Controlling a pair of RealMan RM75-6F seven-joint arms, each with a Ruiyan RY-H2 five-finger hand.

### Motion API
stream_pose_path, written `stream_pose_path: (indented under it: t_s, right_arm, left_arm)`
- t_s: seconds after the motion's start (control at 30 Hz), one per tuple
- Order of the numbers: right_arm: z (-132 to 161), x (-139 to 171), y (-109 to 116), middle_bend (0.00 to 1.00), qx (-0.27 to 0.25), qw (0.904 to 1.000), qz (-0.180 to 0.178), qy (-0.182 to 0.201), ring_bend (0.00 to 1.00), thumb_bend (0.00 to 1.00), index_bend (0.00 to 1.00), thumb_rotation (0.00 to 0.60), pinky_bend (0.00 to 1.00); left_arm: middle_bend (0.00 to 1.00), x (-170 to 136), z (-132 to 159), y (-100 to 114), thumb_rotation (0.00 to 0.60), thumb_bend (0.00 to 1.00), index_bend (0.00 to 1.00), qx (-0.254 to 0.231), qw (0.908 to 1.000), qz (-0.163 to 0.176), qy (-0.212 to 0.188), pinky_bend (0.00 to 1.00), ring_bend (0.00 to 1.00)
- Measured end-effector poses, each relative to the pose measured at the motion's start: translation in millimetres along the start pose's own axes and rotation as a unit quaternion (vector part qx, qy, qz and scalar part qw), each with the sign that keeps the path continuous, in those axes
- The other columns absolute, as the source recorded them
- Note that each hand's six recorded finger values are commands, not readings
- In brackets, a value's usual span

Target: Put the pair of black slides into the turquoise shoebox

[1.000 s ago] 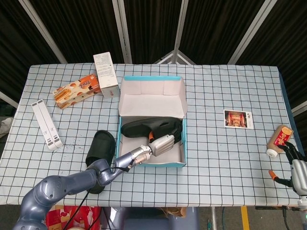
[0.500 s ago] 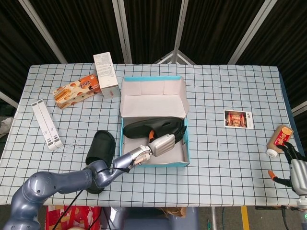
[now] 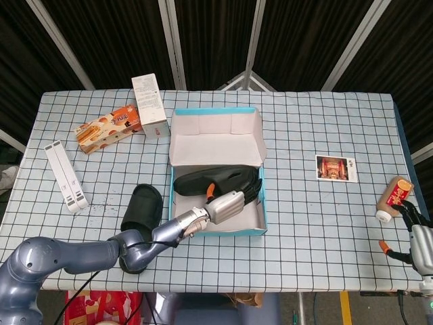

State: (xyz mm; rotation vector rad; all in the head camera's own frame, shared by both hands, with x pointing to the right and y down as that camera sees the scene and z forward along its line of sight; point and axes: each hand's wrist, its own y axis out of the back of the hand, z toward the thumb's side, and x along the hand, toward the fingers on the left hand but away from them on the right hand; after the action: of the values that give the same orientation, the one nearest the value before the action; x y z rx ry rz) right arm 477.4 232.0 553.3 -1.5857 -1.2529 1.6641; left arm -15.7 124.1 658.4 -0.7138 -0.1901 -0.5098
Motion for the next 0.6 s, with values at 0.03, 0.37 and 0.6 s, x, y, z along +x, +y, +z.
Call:
stream_pose_path:
  t_s: [0.03, 0.37, 0.6]
  right_arm:
    - [-0.2, 0.1, 0.1, 0.13, 0.000, 1.0000, 0.000, 0.000, 0.23, 0.23, 0.22, 0.600, 0.27]
    - [0.6, 1.4, 0.5, 0.13, 0.000, 1.0000, -0.003, -0.001, 0.23, 0.23, 0.22, 0.600, 0.27]
    - [3.3, 2.2, 0.3, 0.13, 0.002, 1.0000, -0.003, -0.001, 0.23, 0.23, 0.22, 0.600, 0.27]
  left_arm:
    - [0.06, -2.3, -2.2, 1.4, 0.600, 0.13, 0.00, -0.001, 1.0000, 0.001, 0.002, 0.15, 0.00]
    - [0.13, -67.9, -61.0, 18.6, 0.583, 0.14, 0.04, -0.102, 0.9921, -0.007, 0.072, 0.15, 0.00]
    - [0.15, -149.3, -106.7, 7.5, 0.564, 0.14, 0.03, -0.267, 0.9495, -0.086, 0.139, 0.15, 0.00]
